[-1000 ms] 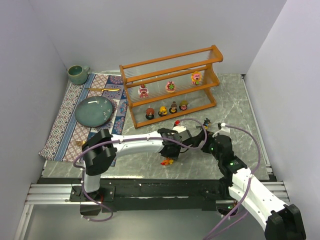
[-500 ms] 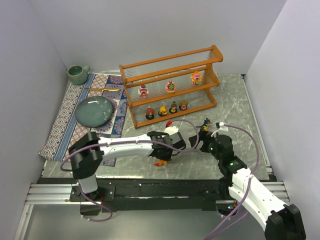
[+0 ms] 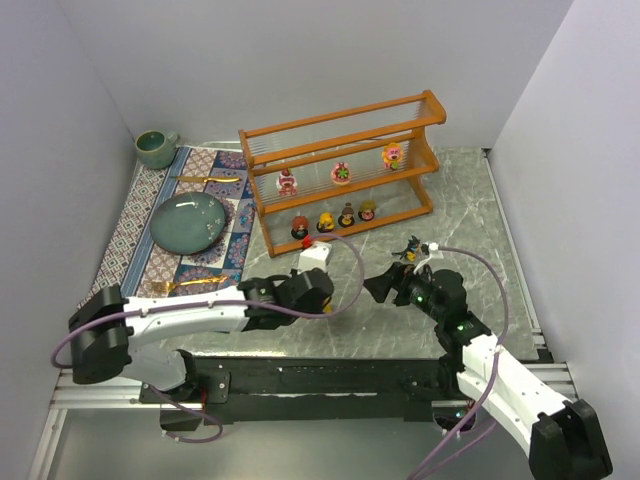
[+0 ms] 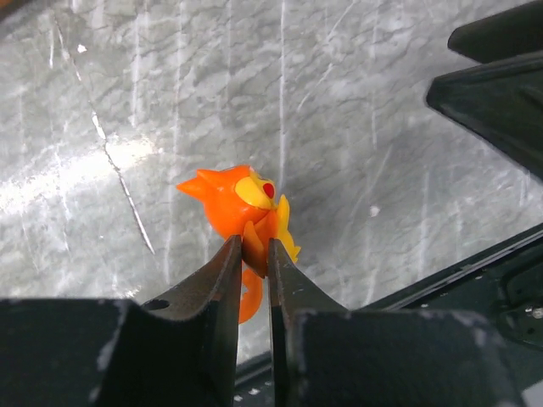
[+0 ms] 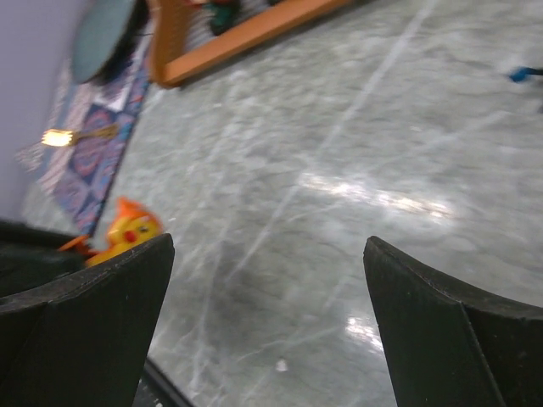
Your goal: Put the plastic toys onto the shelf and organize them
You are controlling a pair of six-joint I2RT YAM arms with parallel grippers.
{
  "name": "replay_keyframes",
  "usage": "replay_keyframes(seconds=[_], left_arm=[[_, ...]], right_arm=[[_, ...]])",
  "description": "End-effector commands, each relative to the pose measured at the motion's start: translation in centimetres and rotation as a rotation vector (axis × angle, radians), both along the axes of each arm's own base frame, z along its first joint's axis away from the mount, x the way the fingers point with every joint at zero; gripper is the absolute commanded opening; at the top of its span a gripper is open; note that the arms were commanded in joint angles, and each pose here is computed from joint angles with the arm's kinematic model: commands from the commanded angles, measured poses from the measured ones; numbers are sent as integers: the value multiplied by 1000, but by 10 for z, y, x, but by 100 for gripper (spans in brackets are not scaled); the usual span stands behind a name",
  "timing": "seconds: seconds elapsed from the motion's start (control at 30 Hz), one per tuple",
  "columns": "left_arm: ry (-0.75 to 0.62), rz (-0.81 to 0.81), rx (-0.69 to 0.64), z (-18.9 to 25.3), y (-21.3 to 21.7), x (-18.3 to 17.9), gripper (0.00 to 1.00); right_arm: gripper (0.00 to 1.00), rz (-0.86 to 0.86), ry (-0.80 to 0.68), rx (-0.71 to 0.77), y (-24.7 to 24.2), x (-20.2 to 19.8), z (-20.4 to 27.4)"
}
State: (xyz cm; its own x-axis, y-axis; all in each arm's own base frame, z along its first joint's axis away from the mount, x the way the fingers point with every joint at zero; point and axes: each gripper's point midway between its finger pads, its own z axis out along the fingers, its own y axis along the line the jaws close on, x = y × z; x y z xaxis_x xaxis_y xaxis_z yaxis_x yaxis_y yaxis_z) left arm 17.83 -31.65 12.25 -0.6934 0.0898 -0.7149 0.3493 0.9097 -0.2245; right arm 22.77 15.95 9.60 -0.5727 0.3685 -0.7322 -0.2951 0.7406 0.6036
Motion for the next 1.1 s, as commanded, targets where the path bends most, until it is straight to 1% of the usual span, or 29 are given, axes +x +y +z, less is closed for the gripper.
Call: replay_keyframes(seconds=[0.0,0.07,0.1,0.13,0.17,0.2,0.23,0.37,0.43,0.57,0.67,0.77,0.93,1.07], left_arm=[[-163,-69,-160,25,-13,9,1],[-198,-93,-209,33,-12,7,1],[-235,-119,-262,44,-19,7,1],[-246,-131,-268,40,-16,6,1],[-266,-142,-288,46,-14,5,1],[-278,-166,-279,41,-12,3,1],[-303,-179,-310,49,-15,3,1],[-359,-254,-342,58,-18,-3,1],[-386,-300,-330,58,-19,-6,1],[-458,-368,-333,68,-22,-11,1],[-521,-434,-304,72,-23,-14,1],[-553,-483,-285,73,-26,-17,1],[-586,-524,-277,76,-30,-21,1],[-596,-527,-266,75,-32,-20,1]], right_arm=[[100,134,-57,132,25,-7,32],[100,190,-56,177,34,-13,41],[100,205,-43,203,38,-15,44],[100,220,-47,220,41,-15,51],[100,247,-19,231,44,-19,49],[100,252,4,250,46,-20,51],[100,265,23,258,49,-20,52],[100,349,68,324,60,-29,59],[100,360,91,361,64,-29,63],[100,393,115,372,69,-29,64],[100,434,134,382,74,-30,66],[100,466,160,393,77,-32,66],[98,509,194,398,83,-34,60],[94,538,199,410,88,-37,62]])
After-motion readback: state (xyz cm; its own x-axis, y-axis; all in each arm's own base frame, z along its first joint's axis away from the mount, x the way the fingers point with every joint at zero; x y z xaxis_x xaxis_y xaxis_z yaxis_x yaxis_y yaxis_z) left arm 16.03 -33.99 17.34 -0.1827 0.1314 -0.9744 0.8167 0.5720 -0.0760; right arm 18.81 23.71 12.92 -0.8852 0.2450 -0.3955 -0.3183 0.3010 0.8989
